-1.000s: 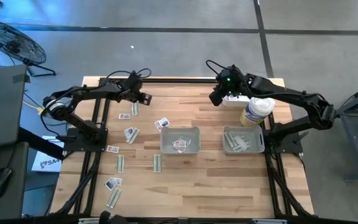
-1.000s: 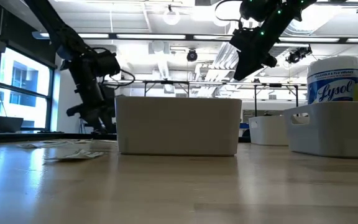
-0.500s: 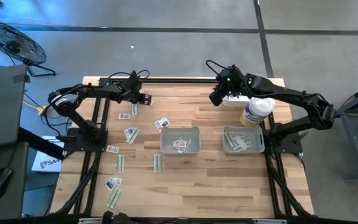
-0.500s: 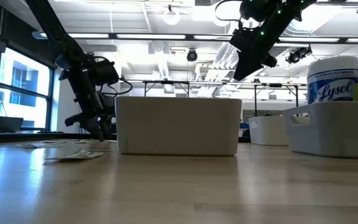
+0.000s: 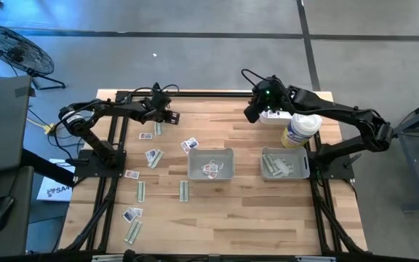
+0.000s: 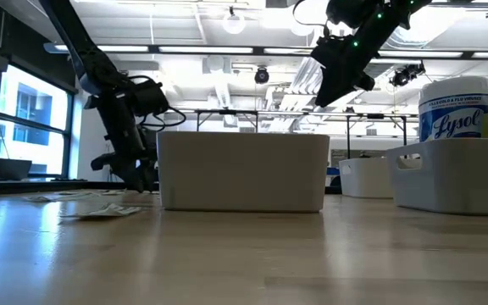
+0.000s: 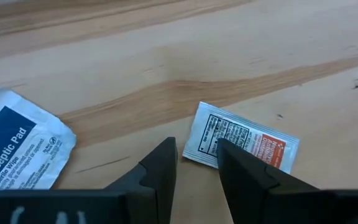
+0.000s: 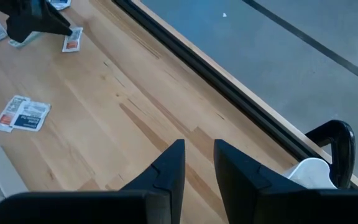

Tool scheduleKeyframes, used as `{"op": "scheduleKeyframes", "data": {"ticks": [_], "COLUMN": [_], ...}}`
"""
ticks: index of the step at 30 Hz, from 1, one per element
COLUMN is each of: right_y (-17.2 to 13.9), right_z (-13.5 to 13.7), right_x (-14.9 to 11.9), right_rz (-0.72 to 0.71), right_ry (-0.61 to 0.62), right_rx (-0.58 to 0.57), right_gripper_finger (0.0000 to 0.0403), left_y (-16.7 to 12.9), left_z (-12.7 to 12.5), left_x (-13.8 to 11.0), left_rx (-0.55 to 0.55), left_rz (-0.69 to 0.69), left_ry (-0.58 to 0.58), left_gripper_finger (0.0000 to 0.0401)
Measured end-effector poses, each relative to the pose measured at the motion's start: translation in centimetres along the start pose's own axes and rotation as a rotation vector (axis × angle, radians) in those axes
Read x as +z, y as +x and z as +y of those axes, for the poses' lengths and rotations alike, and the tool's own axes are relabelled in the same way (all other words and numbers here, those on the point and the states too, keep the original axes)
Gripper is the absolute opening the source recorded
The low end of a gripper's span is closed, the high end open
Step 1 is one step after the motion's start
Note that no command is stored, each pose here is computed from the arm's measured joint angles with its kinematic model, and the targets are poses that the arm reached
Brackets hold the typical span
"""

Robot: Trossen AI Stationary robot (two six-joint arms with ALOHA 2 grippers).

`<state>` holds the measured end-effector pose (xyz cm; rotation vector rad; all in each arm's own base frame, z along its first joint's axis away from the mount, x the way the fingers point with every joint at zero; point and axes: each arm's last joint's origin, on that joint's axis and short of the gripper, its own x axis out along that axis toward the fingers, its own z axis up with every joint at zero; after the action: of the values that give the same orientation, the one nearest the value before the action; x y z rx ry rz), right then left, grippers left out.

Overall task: Pick & Place First Aid Supplies
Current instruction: Put the orange pad into the left gray bin

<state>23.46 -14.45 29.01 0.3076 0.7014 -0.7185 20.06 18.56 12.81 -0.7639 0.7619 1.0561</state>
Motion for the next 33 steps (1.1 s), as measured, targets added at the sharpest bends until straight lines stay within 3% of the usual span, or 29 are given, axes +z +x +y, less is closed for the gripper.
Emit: {"op": "scheduleKeyframes", "data": {"ticks": [14, 24, 33], "right_y": [0.0, 0.0, 0.0], "right_z": [0.0, 0.1, 0.2], "right_x": [0.0, 0.0, -0.1], "right_rz": [0.001, 0.004, 0.012], "right_ry": [-0.019, -0.019, -0.02], "right_rx": [0.003, 0.033, 0.052], "right_gripper_finger": [0.0078, 0.0078, 0.0078], "left_y": [1.4, 1.5, 0.9], "left_z": [-1.5, -1.6, -1.7], "left_x": [-1.6, -1.7, -1.5], "left_rx": [0.068, 0.069, 0.07], "left_rz": [-0.011, -0.013, -0.038], "left_ry": [0.02, 0.01, 0.042], "left_gripper_finger": [0.011, 0.0008, 0.0003]}}
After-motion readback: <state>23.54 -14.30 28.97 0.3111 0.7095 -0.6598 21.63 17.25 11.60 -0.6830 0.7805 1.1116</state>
